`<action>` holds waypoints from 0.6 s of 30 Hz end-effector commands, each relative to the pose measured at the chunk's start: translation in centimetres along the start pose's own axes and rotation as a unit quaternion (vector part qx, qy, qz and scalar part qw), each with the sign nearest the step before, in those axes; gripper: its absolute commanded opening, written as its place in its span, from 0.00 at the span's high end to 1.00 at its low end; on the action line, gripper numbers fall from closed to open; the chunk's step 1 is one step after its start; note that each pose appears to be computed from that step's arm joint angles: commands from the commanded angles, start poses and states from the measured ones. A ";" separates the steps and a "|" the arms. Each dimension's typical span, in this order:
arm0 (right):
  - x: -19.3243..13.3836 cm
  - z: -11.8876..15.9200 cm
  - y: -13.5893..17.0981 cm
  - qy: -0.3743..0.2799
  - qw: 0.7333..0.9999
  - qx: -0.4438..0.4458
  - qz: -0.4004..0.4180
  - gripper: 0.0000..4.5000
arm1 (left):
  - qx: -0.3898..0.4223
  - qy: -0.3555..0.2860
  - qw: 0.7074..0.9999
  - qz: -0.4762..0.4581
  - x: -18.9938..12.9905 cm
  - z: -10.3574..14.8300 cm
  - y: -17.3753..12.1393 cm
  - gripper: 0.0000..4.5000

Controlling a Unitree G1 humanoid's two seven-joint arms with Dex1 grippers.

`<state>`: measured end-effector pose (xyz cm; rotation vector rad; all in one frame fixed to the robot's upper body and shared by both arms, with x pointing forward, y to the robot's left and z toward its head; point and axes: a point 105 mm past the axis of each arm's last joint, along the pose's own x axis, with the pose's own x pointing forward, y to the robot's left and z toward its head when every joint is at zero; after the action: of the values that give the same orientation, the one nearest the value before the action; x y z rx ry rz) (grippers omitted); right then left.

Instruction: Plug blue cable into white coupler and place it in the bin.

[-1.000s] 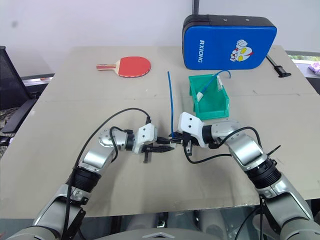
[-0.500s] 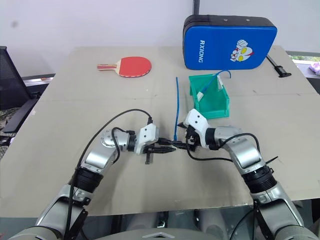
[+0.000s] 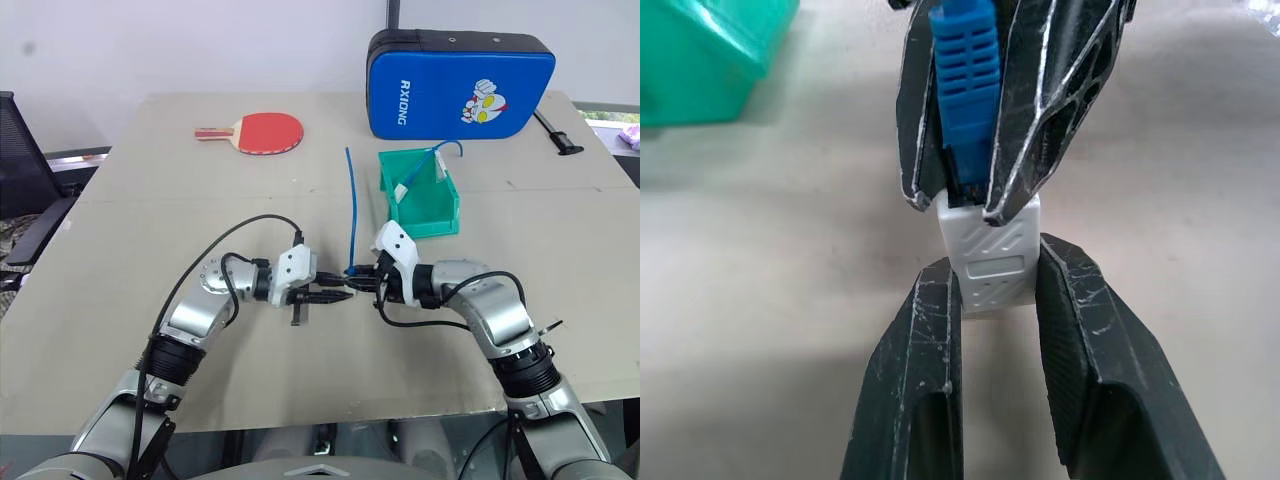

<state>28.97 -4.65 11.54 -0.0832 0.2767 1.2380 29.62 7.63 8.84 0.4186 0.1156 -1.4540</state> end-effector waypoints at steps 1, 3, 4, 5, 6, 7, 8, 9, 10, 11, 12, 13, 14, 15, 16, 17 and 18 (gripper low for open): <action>-1.4 2.6 -0.3 -0.048 0.999 -0.010 -0.021 1.00 | 0.012 -0.056 0.998 0.029 -0.4 3.2 0.8 0.38; -2.9 4.4 -1.6 -0.077 0.995 -0.003 -0.062 1.00 | -0.003 -0.070 0.996 0.057 -1.1 3.7 1.1 0.16; -4.1 5.6 -2.7 -0.095 0.991 0.001 -0.096 1.00 | -0.014 -0.081 0.994 0.073 -1.7 4.1 1.1 0.07; -5.3 6.7 -3.6 -0.107 0.987 0.002 -0.122 1.00 | -0.027 -0.095 0.991 0.091 -2.2 4.6 1.1 0.03; -6.5 7.8 -4.3 -0.116 0.983 0.004 -0.139 1.00 | -0.039 -0.109 0.987 0.112 -2.9 5.0 1.0 0.03; -7.3 8.6 -4.8 -0.122 0.981 0.007 -0.148 1.00 | -0.048 -0.117 0.984 0.126 -3.4 5.3 0.9 0.03; -8.0 9.2 -5.2 -0.125 0.980 0.012 -0.154 1.00 | -0.054 -0.121 0.982 0.137 -3.7 5.4 0.6 0.03; -8.6 9.8 -5.8 -0.126 0.978 0.020 -0.163 1.00 | -0.057 -0.124 0.980 0.148 -3.9 5.5 0.4 0.03; -9.0 10.3 -6.5 -0.126 0.977 0.027 -0.172 1.00 | -0.060 -0.126 0.978 0.156 -4.1 5.6 0.1 0.03; -9.5 10.6 -7.5 -0.123 0.974 0.039 -0.187 1.00 | -0.061 -0.128 0.976 0.164 -4.2 5.6 -0.1 0.03; -9.8 10.8 -8.5 -0.117 0.971 0.051 -0.200 1.00 | -0.062 -0.128 0.975 0.171 -4.3 5.7 -0.2 0.03; -10.0 10.7 -9.7 -0.108 0.968 0.065 -0.217 1.00 | -0.063 -0.130 0.973 0.178 -4.4 5.7 -0.3 0.03; -10.1 10.5 -10.9 -0.100 0.964 0.079 -0.232 1.00 | -0.062 -0.132 0.972 0.184 -4.5 5.7 -0.3 0.03; -10.0 10.3 -12.1 -0.091 0.961 0.092 -0.244 1.00 | -0.060 -0.134 0.970 0.192 -4.6 5.6 -0.3 0.03; -9.9 10.0 -13.1 -0.083 0.959 0.104 -0.251 1.00 | -0.059 -0.135 0.969 0.198 -4.7 5.6 -0.2 0.03; -9.4 9.4 -13.9 -0.068 0.959 0.109 -0.251 1.00 | -0.058 -0.136 0.968 0.204 -4.8 5.5 -0.2 0.03; -9.1 8.9 -14.4 -0.057 0.960 0.111 -0.249 1.00 | -0.058 -0.137 0.967 0.207 -4.8 5.5 -0.2 0.03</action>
<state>40.70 -15.84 21.17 0.1326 0.2770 0.6924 28.09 10.29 14.14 0.1162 -0.0396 -1.0804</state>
